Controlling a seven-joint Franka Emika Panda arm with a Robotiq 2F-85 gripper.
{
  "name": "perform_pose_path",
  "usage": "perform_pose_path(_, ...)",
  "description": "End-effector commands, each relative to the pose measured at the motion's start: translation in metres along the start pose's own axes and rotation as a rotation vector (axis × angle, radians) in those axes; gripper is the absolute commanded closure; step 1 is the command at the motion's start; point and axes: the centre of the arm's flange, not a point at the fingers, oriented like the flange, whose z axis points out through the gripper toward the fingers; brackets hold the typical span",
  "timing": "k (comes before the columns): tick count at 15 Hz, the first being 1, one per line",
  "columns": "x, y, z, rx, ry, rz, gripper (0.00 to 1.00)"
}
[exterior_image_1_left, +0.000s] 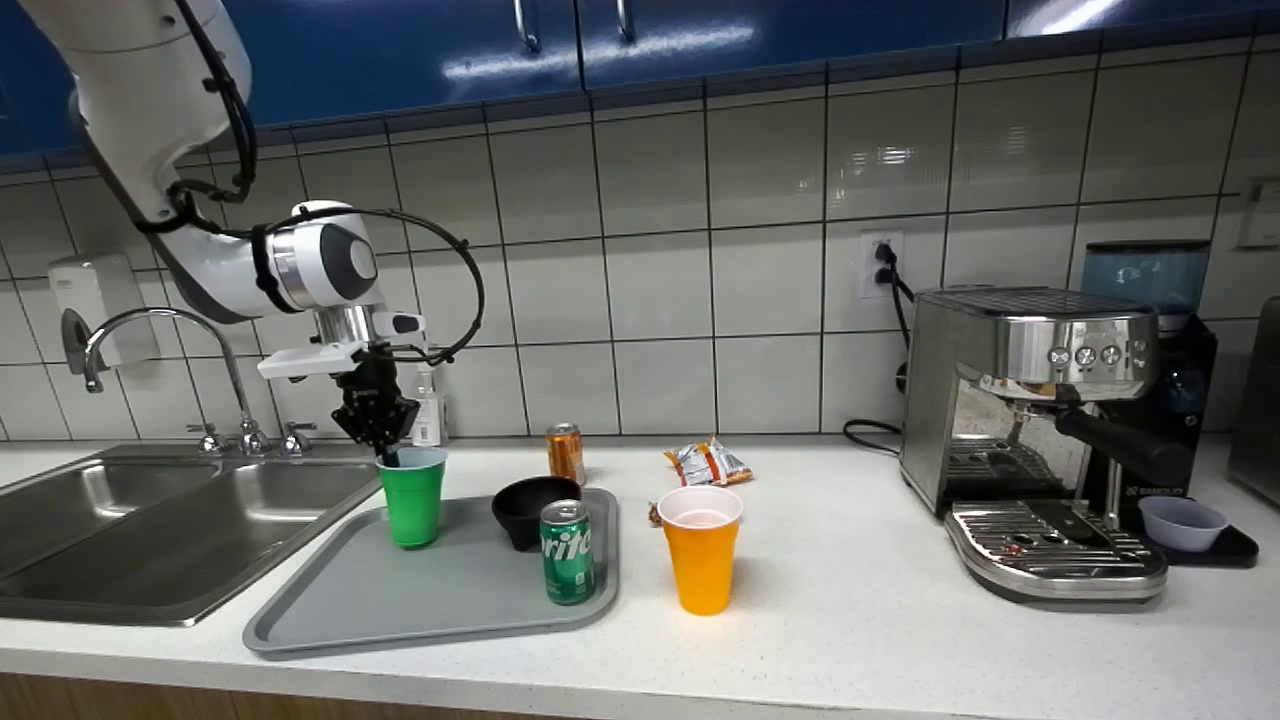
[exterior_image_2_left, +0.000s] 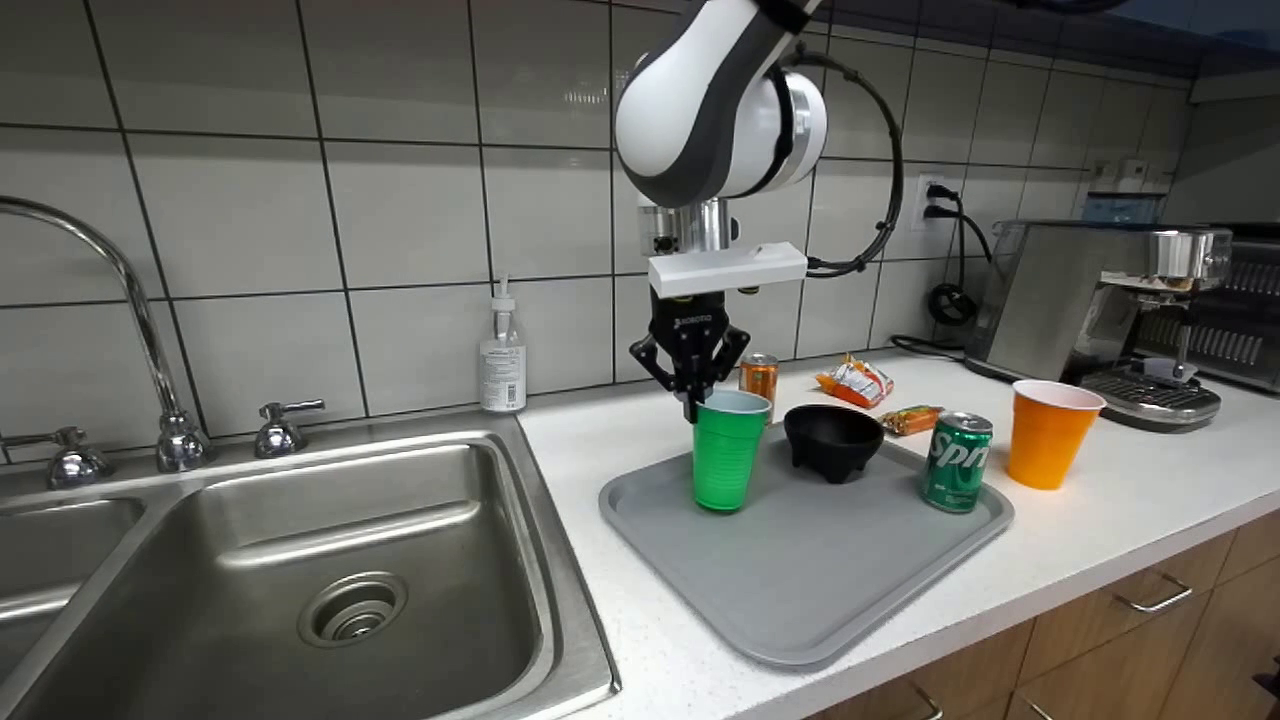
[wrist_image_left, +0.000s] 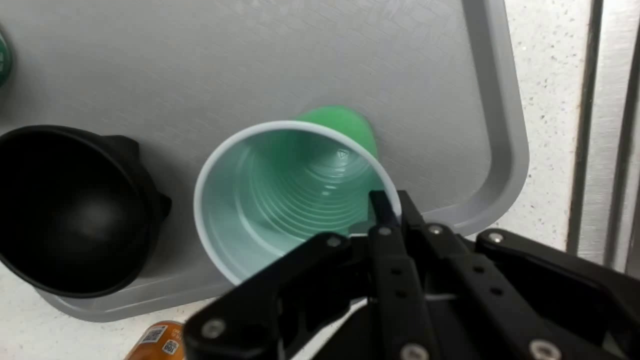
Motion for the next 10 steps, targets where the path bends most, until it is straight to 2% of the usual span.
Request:
perform_pose_path(1,-0.014,-0.007,-0.024,0.004,0.046,0.008,0.99)
perform_pose_path(10,-0.005,-0.043,-0.049,0.026,0.138,-0.056,0.99)
